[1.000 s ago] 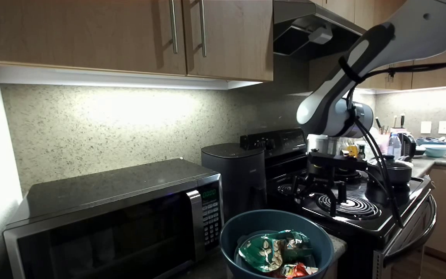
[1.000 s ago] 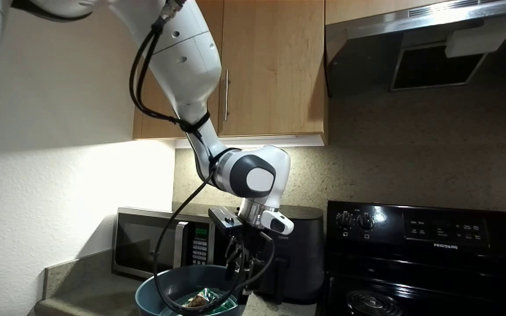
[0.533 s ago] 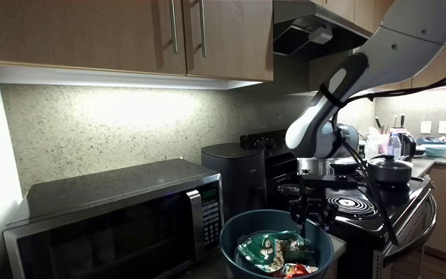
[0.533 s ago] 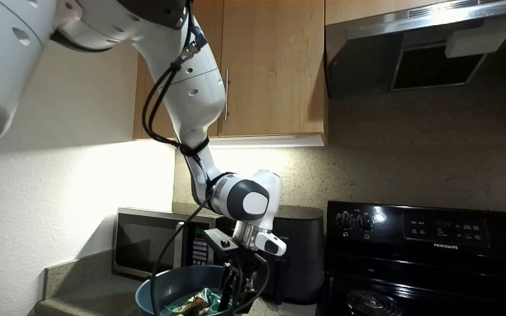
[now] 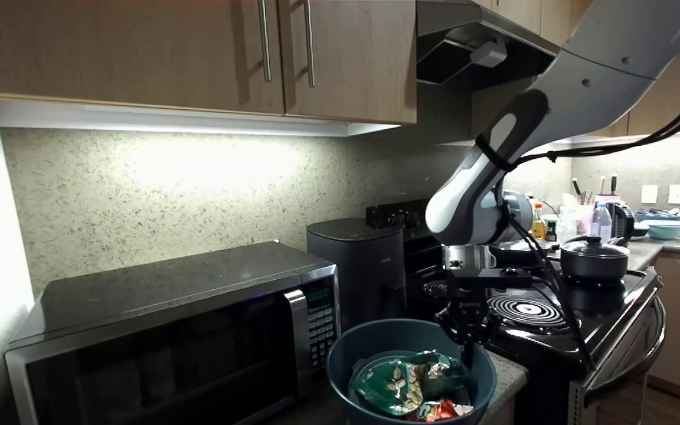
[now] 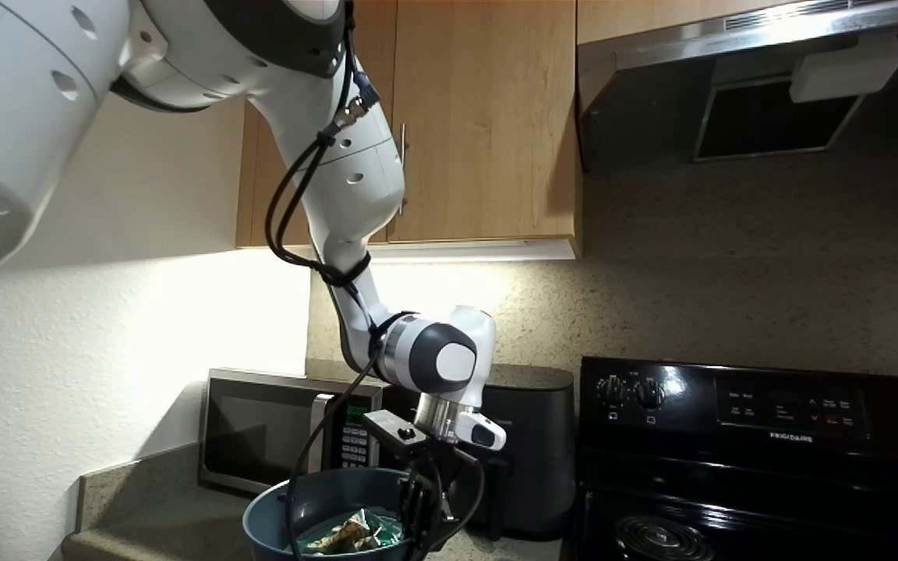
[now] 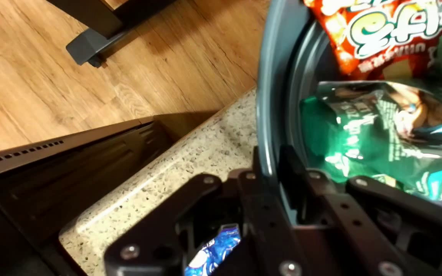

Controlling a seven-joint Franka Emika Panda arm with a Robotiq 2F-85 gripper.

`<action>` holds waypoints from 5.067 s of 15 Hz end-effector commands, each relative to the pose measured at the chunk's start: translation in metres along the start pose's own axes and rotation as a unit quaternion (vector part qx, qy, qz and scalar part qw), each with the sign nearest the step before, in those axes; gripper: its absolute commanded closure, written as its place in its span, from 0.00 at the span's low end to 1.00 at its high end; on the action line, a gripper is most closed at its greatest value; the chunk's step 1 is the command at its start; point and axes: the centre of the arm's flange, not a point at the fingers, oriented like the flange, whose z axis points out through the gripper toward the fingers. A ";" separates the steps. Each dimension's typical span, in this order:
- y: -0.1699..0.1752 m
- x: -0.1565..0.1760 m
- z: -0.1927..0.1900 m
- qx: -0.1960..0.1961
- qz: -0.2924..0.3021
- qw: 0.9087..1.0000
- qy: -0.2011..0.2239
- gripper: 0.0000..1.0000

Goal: Put the blue packet into the bowl

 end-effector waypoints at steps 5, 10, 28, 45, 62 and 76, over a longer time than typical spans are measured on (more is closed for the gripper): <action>-0.032 -0.007 0.012 -0.040 -0.051 0.998 -0.002 0.92; -0.042 -0.024 0.017 -0.054 -0.068 0.996 -0.032 0.92; -0.056 -0.034 0.010 -0.052 -0.081 0.995 -0.024 0.34; 0.007 0.009 -0.053 0.024 0.065 0.988 0.139 0.00; 0.034 0.038 0.006 0.022 0.138 0.989 0.041 0.00; 0.015 0.032 0.001 0.029 0.118 0.992 0.015 0.00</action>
